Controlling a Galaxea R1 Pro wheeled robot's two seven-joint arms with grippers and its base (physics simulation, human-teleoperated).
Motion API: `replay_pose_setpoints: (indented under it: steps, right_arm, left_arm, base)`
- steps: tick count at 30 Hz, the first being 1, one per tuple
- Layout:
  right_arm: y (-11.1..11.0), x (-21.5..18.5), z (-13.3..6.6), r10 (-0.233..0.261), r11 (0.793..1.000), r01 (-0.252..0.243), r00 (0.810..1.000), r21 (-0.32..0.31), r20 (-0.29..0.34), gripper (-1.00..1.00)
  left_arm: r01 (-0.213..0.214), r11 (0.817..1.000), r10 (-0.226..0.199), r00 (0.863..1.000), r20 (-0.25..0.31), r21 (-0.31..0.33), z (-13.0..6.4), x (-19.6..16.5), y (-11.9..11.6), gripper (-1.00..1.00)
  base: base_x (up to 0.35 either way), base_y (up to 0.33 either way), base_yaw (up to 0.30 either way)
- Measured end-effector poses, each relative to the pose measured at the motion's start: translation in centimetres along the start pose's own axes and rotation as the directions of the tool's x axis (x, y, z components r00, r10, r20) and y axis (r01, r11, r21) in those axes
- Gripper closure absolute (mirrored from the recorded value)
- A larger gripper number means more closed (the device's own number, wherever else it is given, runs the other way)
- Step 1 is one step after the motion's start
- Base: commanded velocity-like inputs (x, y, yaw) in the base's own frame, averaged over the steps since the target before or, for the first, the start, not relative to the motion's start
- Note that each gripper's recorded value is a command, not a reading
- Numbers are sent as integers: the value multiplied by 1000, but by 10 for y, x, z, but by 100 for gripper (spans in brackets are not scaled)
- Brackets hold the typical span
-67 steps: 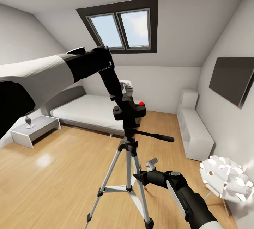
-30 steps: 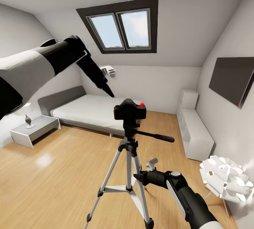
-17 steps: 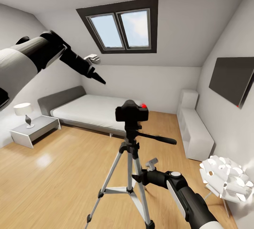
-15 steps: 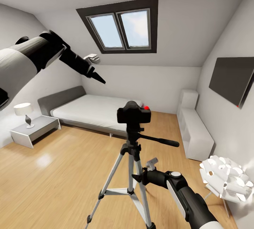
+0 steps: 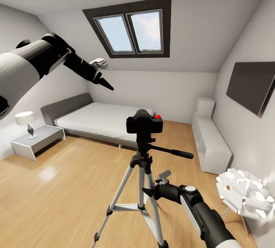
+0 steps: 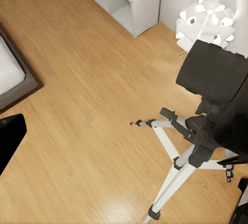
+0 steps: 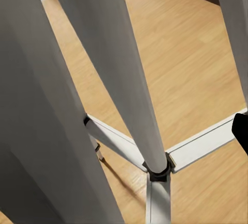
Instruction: Attach the digital camera to the camera tripod in the bedroom.
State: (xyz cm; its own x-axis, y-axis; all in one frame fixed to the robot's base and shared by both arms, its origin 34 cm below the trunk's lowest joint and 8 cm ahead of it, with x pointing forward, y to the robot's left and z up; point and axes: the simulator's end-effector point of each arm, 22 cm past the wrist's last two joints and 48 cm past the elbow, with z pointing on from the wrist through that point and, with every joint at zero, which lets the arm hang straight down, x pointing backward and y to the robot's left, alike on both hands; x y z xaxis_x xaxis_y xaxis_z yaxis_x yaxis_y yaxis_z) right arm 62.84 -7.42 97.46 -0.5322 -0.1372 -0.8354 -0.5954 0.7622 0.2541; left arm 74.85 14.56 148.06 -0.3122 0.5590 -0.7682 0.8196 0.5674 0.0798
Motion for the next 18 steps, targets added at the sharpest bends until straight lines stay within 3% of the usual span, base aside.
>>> replay_pose_setpoints:
  steps: [8,18]
  right_arm:
    - [-2,0,-1,-2,1000,2,1000,1,2,-100]
    - [-3,13,-10,-11,1000,11,1000,8,11,-100]
  left_arm:
    - [3,1000,-3,1000,-1,1,1,2,1,-100]
    - [48,999,-48,999,-8,8,7,24,11,-100]
  base:
    - [0,0,0]
    - [0,0,0]
